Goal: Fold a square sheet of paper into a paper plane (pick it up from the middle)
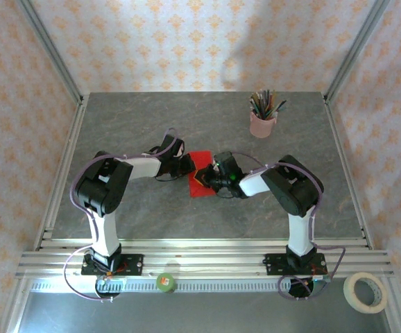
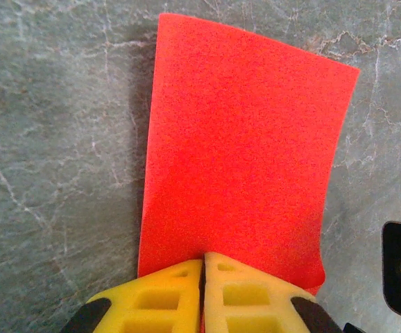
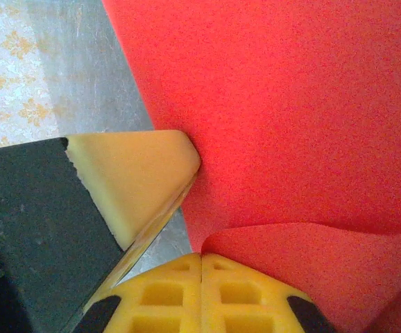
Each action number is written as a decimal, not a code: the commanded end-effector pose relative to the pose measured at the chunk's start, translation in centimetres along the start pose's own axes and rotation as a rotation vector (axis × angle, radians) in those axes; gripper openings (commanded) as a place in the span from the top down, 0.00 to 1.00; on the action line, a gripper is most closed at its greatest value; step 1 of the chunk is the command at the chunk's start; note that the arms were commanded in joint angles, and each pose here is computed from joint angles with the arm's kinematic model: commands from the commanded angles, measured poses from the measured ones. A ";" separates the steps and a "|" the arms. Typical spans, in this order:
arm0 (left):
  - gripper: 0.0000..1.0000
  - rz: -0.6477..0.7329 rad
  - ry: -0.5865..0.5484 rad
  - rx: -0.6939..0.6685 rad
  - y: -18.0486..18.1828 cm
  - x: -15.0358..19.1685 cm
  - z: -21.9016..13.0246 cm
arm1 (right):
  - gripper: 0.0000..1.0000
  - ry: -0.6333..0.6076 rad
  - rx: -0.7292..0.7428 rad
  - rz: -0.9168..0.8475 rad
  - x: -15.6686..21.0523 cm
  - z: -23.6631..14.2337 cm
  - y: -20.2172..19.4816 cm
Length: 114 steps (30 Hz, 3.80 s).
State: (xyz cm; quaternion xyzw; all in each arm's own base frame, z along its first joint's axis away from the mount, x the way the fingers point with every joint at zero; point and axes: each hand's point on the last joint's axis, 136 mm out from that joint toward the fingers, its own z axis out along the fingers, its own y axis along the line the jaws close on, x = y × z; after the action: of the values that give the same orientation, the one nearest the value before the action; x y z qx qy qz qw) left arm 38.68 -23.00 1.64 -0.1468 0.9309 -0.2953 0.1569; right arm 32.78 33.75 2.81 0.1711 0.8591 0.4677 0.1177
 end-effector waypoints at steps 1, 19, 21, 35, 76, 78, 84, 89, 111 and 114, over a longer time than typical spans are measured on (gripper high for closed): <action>0.88 -0.040 0.046 -0.138 3.9 2.3 0.8 | 1.00 -0.028 0.029 0.014 -0.3 0.2 -1.2; 0.84 -0.014 -0.070 -0.063 -0.5 -2.0 -2.5 | 1.00 -0.009 0.094 0.033 0.3 0.2 -3.4; 0.81 -0.026 -0.136 -0.065 -1.2 -3.7 -4.0 | 1.00 -0.010 0.104 0.034 0.3 0.3 -3.7; 0.77 -0.106 -0.251 -0.010 0.2 -4.2 -8.4 | 0.70 0.000 0.143 0.039 0.5 0.4 -4.4; 1.00 0.000 -0.040 -0.070 0.9 2.3 -1.5 | 1.00 -0.020 0.242 0.035 0.4 -0.1 -6.5; 1.00 0.000 -0.032 -0.081 1.2 2.4 -1.3 | 1.00 -0.020 0.239 0.036 0.4 -0.1 -6.5; 1.00 0.001 0.000 -0.171 3.4 3.2 -0.7 | 1.00 0.006 0.154 0.007 0.3 -0.1 -3.4; 1.00 0.014 0.022 -0.236 5.0 3.9 -0.4 | 1.00 0.005 0.075 -0.085 -0.3 -1.0 1.0; 1.00 0.059 -0.010 -0.122 0.8 1.9 -1.7 | 1.00 -0.032 0.312 -0.069 -0.8 -1.4 -6.0; 1.00 0.052 -0.033 -0.036 -1.5 1.4 -2.9 | 1.00 -0.034 0.319 -0.059 -0.7 -1.5 -6.3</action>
State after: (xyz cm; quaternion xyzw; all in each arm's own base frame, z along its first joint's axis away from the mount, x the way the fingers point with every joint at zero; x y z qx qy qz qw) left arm 36.50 -22.68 2.15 -0.1354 0.9436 -0.2518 0.1669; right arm 33.20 32.02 2.22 0.1389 0.9014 0.3859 0.1386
